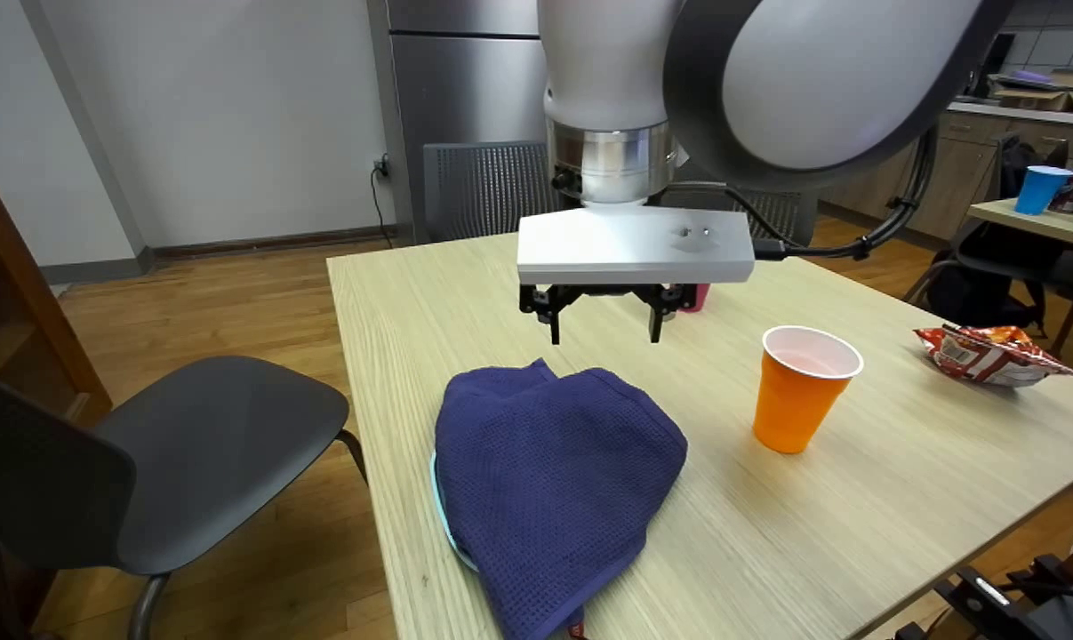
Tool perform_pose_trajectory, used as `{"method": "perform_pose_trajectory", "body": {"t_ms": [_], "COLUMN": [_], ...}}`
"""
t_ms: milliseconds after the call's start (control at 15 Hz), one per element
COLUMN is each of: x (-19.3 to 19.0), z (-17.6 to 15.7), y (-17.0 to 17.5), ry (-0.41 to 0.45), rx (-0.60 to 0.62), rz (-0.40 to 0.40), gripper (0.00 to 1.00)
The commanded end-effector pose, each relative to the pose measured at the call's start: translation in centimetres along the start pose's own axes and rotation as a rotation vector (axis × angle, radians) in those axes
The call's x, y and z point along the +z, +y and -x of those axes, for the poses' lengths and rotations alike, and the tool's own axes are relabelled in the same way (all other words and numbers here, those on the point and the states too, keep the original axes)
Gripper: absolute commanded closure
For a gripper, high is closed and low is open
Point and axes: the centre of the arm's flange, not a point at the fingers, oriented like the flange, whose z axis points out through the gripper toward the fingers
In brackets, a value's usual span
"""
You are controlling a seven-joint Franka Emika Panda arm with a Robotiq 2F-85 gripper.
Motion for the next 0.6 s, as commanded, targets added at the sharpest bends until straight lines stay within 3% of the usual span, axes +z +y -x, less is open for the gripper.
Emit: {"method": "perform_pose_trajectory", "body": {"t_ms": [0,533], "x": [-1.9,-4.7], "z": [-0.3,-3.1], "y": [0.4,2.7], "ry": [-0.004,-0.056], "rx": [0.003,0.079], "rz": [-0.030,-0.108], "gripper": [0.00,0.00]}}
